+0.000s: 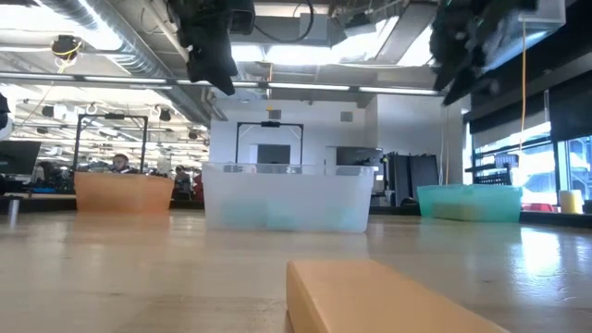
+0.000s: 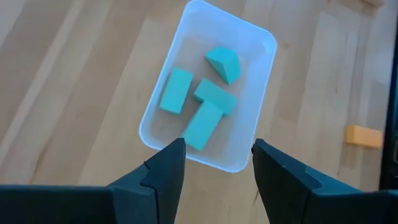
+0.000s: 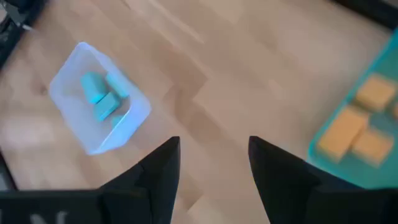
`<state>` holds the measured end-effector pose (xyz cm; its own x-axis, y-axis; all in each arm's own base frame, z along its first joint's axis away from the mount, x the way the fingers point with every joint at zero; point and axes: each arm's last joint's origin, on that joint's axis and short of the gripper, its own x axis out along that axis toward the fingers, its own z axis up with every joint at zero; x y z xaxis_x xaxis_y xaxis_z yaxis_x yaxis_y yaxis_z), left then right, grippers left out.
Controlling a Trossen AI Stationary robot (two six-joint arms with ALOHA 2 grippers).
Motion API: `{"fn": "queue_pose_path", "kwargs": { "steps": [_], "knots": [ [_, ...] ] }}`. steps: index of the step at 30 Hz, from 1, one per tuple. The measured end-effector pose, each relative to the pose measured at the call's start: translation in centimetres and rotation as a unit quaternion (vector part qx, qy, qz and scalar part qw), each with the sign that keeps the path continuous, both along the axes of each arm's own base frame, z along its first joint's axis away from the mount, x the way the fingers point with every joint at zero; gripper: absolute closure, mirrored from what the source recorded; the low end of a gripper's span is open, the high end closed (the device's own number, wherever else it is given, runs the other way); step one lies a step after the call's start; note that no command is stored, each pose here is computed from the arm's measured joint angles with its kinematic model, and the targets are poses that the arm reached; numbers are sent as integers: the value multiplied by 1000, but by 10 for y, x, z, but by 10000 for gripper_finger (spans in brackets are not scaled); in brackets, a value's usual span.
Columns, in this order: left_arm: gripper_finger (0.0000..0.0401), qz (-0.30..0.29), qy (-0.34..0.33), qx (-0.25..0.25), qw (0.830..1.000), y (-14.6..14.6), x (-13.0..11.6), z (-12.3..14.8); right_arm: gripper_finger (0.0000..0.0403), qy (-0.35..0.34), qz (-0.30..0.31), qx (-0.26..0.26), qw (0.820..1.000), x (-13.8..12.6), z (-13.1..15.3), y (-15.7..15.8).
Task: Sort & place blocks by color
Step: Put the light brown block into the orange bin
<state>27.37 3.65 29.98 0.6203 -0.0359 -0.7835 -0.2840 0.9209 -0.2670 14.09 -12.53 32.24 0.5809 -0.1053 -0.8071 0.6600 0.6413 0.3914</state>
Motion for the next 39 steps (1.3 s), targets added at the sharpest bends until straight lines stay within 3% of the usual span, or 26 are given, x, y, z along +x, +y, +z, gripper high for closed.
{"fn": "queue_pose_path", "kwargs": {
  "steps": [7, 14, 17, 26, 31, 39],
  "knots": [
    [225, -8, 4, 5, 1000, -6, 0, 0, 214, 29, -93, 77, 992, -29, 15, 68],
    [225, -22, 5, 14, 1000, -7, 0, -1, 214, 117, -132, 152, 972, -44, 10, 105],
    [225, -23, 14, 13, 1000, -8, -1, -2, 214, 142, -116, 172, 968, -39, 8, 116],
    [225, -23, 25, 12, 999, -8, -3, -3, 214, 229, 9, 222, 948, -12, -2, 154],
    [225, -23, 25, 12, 999, -8, -3, -3, 214, 240, 50, 259, 934, 4, -7, 178],
    [225, -32, 25, 18, 999, -8, -3, -3, 214, 276, -9, 299, 914, 14, -16, 218]
  ]
}}
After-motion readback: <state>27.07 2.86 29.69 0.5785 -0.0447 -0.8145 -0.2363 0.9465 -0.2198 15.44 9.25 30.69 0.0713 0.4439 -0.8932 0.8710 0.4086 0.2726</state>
